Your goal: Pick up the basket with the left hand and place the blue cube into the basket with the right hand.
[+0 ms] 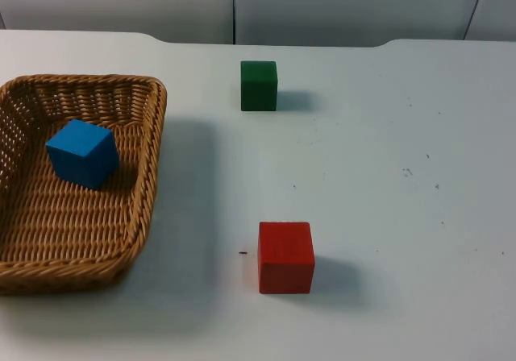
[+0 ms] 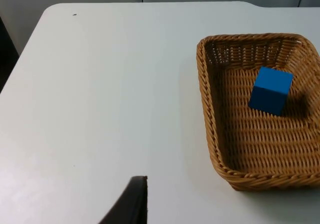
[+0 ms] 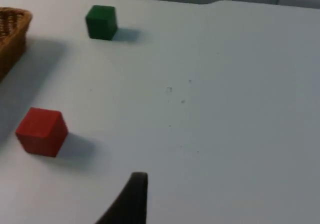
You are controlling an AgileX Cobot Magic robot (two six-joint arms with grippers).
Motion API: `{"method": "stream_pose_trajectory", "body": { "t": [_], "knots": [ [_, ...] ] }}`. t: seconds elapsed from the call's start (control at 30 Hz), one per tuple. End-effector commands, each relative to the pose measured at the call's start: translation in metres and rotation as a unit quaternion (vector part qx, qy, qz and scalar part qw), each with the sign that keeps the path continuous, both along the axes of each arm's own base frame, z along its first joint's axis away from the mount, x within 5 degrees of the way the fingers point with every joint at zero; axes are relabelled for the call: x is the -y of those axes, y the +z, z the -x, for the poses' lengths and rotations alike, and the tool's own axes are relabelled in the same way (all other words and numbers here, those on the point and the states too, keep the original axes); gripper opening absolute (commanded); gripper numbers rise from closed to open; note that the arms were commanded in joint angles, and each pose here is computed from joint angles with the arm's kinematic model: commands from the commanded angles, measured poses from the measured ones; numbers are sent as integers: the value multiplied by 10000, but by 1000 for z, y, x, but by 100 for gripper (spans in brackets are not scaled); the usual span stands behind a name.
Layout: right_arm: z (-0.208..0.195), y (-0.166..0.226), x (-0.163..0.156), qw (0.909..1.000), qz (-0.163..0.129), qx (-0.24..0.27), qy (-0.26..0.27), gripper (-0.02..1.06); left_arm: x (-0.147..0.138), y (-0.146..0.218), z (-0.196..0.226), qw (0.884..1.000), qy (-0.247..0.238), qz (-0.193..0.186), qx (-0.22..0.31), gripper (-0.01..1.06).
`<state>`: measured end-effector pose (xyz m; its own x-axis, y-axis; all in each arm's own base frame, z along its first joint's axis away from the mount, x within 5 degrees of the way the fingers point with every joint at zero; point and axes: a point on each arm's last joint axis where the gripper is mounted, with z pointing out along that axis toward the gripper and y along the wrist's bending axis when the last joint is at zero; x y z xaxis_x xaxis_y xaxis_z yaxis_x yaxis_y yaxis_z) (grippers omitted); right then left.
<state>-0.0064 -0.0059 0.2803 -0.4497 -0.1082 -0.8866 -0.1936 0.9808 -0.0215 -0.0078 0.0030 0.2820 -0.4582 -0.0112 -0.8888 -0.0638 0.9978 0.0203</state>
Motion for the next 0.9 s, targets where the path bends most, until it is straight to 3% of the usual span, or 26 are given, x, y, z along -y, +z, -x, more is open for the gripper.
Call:
{"method": "stream_pose_trajectory", "body": {
  "t": [0.0, 0.27, 0.87],
  "knots": [
    [0, -2, -1, 9994, 14, -14, -348, 105, 1, -2, 0, 10000, -56, 32, -10, 102],
    [0, -2, -2, 9950, 13, -15, -999, 105, 1, -2, 0, 10000, -56, 32, -10, 102],
    [0, -2, -2, 9920, 12, -15, -1263, 105, 0, -2, 0, 9999, -109, 32, -10, 102]
  ]
}}
